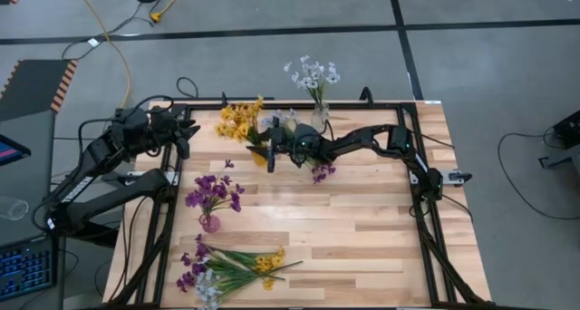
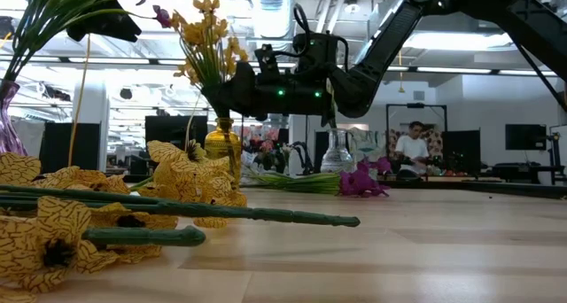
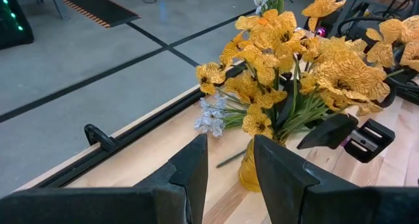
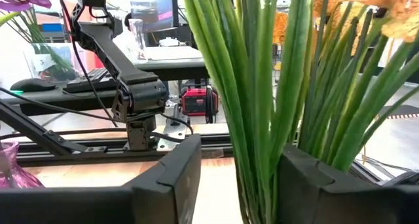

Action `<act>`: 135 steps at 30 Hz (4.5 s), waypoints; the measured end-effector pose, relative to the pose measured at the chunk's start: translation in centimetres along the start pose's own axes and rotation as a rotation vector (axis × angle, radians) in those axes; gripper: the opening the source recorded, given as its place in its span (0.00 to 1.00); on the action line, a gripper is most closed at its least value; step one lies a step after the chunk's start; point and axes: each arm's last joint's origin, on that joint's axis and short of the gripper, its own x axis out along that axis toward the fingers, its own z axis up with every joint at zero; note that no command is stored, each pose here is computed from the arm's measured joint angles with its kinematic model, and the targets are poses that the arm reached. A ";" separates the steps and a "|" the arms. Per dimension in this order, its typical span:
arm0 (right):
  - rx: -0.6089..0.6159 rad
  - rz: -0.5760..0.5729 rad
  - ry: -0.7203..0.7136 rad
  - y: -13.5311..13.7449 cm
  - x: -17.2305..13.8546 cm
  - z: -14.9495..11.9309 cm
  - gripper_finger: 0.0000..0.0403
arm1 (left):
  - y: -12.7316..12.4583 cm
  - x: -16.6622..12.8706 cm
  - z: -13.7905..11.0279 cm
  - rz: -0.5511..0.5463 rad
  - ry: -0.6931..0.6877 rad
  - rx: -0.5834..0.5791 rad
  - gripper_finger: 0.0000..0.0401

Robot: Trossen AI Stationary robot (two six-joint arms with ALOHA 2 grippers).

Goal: Sort flowers into vase by color
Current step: Put the top yellow flowers into the yellow vase

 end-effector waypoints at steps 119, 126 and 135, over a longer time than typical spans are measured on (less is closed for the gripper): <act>-0.183 -0.052 0.507 0.4 -2.4 8.1 0.47 | 0.0 0.0 -0.1 -0.003 0.008 0.005 0.27; -0.166 -0.047 0.624 0.4 -2.0 9.8 0.47 | 0.0 0.0 -0.1 -0.003 0.008 0.005 0.27; -0.176 -0.089 0.714 0.5 -1.9 11.2 0.47 | 0.0 0.0 -0.1 -0.003 0.009 0.005 0.27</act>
